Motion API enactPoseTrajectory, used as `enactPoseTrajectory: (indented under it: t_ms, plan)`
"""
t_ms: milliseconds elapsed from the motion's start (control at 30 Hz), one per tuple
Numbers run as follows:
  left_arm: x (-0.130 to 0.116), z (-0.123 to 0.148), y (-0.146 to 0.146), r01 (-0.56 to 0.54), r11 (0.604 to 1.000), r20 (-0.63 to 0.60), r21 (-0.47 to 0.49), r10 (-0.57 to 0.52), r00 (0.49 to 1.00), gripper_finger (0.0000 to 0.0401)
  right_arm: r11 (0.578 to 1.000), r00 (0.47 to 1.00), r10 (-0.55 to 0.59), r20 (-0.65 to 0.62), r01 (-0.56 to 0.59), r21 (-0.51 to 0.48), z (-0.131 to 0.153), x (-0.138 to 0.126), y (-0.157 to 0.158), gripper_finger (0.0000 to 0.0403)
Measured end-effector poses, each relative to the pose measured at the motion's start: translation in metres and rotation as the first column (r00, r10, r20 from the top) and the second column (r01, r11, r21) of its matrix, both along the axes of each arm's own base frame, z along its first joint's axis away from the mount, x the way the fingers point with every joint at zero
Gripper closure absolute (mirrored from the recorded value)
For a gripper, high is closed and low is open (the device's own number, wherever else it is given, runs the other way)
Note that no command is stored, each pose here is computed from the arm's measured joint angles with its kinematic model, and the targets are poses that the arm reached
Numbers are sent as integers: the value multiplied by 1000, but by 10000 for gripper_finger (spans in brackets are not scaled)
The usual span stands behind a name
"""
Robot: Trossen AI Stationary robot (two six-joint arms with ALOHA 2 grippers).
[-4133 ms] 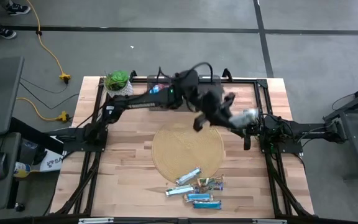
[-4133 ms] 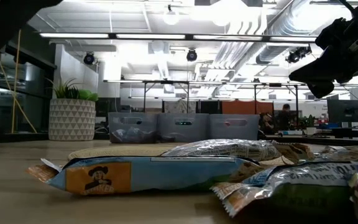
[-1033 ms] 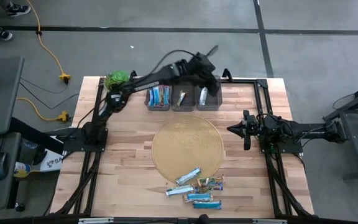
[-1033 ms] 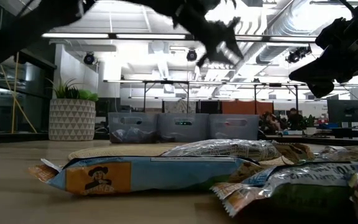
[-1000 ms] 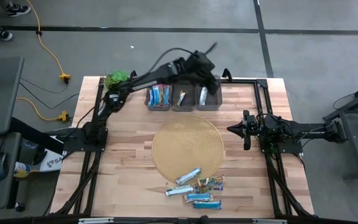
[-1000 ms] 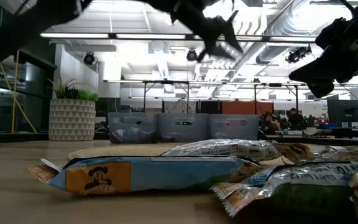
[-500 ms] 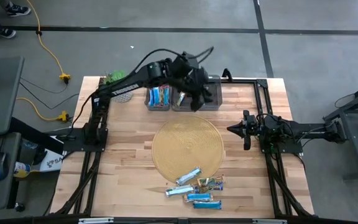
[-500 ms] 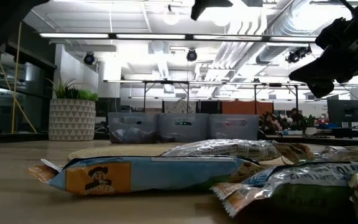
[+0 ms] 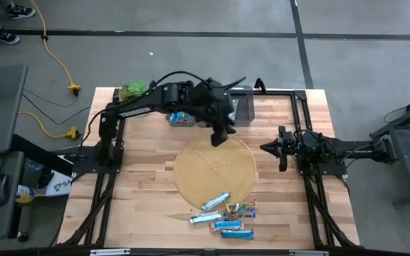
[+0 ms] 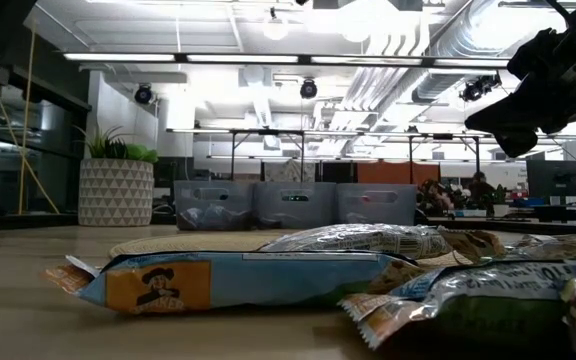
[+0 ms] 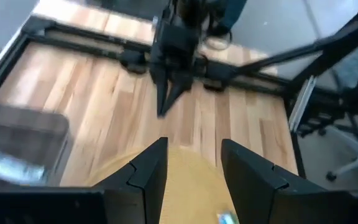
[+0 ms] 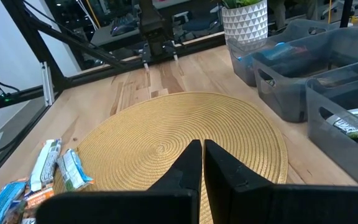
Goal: Pick and place Granola Bars by type
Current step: Put the orange granola bar into the center black bin
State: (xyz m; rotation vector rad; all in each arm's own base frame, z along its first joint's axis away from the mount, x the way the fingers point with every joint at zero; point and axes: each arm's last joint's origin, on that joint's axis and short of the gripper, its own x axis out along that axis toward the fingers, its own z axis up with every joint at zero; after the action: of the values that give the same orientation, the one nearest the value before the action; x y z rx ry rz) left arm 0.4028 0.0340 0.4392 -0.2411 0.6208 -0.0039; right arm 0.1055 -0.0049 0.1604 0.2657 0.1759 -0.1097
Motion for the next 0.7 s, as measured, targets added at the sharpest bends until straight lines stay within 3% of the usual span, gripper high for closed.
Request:
enactPoseTrajectory:
  t_ms: [233, 467, 700]
  plan:
    - [-29, 15, -29, -38, 997, -47, 65, 41, 998, 254, 1000, 1000, 0, -6, 0, 0, -1, 0, 0, 402]
    - [-57, 9, -47, -79, 992, -87, 99, 88, 992, 254, 1000, 1000, 0, -15, 0, 0, -1, 0, 0, 402]
    - [-95, -17, -51, -125, 992, 73, 12, 124, 990, 254, 1000, 1000, 0, -15, 0, 0, -2, 1, 0, 402]
